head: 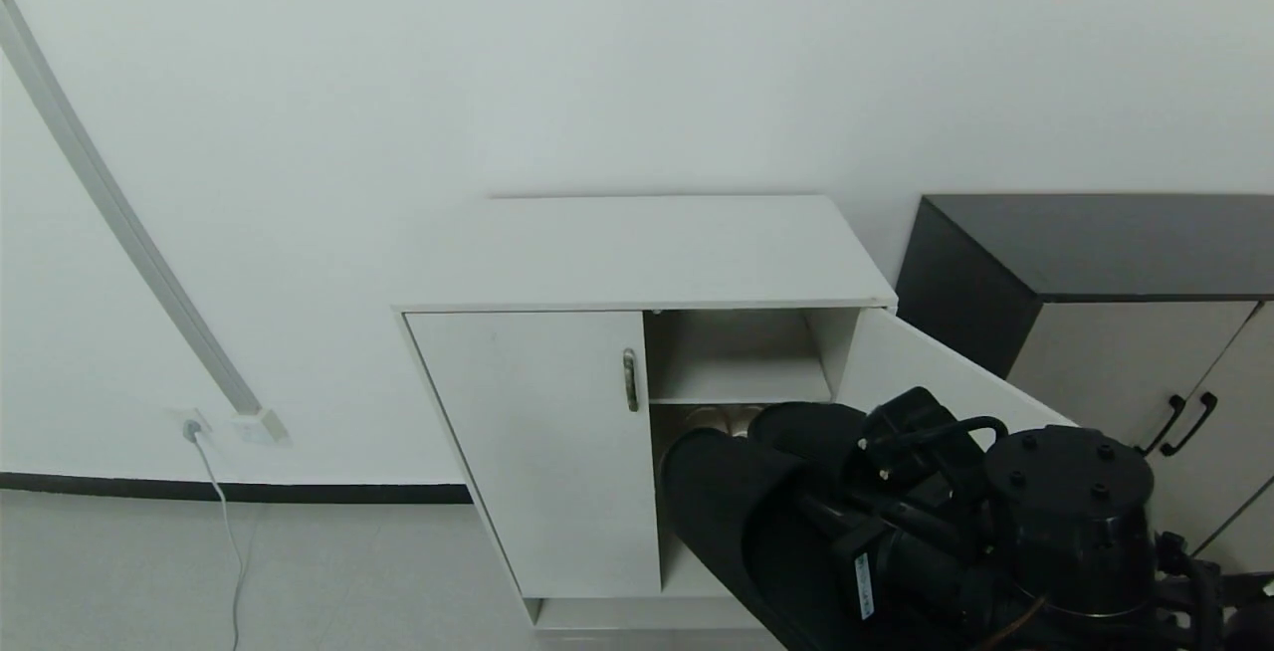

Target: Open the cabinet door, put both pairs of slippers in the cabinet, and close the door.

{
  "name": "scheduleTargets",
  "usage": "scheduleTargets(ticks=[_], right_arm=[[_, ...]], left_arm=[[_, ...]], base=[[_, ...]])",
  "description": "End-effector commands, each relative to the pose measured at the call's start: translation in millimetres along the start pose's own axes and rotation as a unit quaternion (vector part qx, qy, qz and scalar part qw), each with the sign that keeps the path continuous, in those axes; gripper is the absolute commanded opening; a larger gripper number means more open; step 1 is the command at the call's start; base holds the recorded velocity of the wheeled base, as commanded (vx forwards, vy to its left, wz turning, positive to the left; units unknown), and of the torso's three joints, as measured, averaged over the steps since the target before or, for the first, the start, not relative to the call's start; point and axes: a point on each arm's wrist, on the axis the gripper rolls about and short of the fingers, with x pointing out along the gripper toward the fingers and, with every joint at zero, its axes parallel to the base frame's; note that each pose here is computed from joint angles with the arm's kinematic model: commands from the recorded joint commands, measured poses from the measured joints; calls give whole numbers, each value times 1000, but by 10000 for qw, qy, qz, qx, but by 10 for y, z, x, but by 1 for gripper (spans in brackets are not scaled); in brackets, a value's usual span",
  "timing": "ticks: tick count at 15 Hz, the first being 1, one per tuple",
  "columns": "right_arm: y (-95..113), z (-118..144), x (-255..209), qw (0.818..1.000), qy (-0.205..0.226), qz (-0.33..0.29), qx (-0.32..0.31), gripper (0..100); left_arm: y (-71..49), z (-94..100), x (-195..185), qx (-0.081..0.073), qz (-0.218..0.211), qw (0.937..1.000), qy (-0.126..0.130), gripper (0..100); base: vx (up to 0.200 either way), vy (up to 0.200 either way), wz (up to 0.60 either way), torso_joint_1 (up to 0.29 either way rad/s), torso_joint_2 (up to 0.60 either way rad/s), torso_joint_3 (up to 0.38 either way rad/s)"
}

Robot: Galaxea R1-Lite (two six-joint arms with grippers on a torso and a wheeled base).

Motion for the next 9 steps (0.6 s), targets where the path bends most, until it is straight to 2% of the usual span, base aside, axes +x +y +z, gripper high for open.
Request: scheduleTargets(ticks=[1,9], right_arm=[[1,-2,3,10000,4,0,0,0],[1,-10,5,10000,19,5,-35,0]], left_arm=[[0,0,1,-2,1,10000,7,0],[0,0,1,-2,1,10000,7,0]], base=[[0,0,0,-222,554,325],[0,0,0,-205,522,318]])
